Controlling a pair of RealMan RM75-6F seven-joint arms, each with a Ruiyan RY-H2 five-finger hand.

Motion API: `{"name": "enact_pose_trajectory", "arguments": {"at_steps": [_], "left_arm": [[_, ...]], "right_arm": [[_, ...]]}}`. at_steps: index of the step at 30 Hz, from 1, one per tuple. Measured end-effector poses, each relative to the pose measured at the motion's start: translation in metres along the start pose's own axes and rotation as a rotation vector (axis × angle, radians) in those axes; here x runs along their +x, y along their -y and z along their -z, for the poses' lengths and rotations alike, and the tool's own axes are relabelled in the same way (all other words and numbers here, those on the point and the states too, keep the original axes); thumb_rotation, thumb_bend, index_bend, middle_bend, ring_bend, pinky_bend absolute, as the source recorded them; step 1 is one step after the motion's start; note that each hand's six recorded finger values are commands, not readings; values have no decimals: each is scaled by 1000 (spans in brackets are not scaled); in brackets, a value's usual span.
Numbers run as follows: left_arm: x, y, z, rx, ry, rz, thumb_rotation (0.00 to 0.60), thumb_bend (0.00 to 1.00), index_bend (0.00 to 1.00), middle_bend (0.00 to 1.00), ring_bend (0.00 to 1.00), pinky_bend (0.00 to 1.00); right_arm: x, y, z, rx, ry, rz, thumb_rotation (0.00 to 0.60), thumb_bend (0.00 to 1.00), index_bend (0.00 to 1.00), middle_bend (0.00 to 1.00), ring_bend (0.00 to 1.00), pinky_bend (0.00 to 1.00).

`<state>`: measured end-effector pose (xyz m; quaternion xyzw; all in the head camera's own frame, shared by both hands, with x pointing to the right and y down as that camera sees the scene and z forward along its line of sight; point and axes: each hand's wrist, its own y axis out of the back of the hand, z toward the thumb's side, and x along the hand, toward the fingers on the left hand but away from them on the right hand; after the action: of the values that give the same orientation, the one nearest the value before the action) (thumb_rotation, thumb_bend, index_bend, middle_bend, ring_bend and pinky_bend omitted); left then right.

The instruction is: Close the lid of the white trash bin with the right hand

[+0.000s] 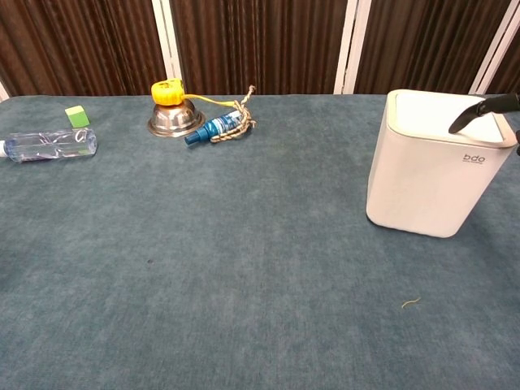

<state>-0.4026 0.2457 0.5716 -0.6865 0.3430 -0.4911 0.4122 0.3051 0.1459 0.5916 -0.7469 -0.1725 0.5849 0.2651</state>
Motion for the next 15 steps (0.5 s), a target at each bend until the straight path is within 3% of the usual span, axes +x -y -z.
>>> {"name": "enact_pose_trajectory", "arguments": {"at_steps": [5, 9, 12, 15], "left_arm": [[0, 0, 0, 0, 0, 2, 600, 479, 21, 0, 0, 49], [-1, -2, 0, -1, 0, -8, 600, 479, 22, 0, 0, 49], [-1, -2, 0, 0, 1, -10, 600, 478, 21, 0, 0, 49], [-1, -1, 0, 1, 2, -8, 600, 479, 22, 0, 0, 49]], "right_arm": [[-1, 1, -1, -6, 2, 1, 600, 904, 265, 1000, 1000, 1000], [6, -12, -2, -27, -8, 97, 600, 873, 168, 999, 993, 983], [19, -24, -2, -25, -31, 219, 600, 721, 36, 803, 768, 770], [40, -28, 0, 8, -61, 331, 600, 607, 0, 468, 432, 562]]}}
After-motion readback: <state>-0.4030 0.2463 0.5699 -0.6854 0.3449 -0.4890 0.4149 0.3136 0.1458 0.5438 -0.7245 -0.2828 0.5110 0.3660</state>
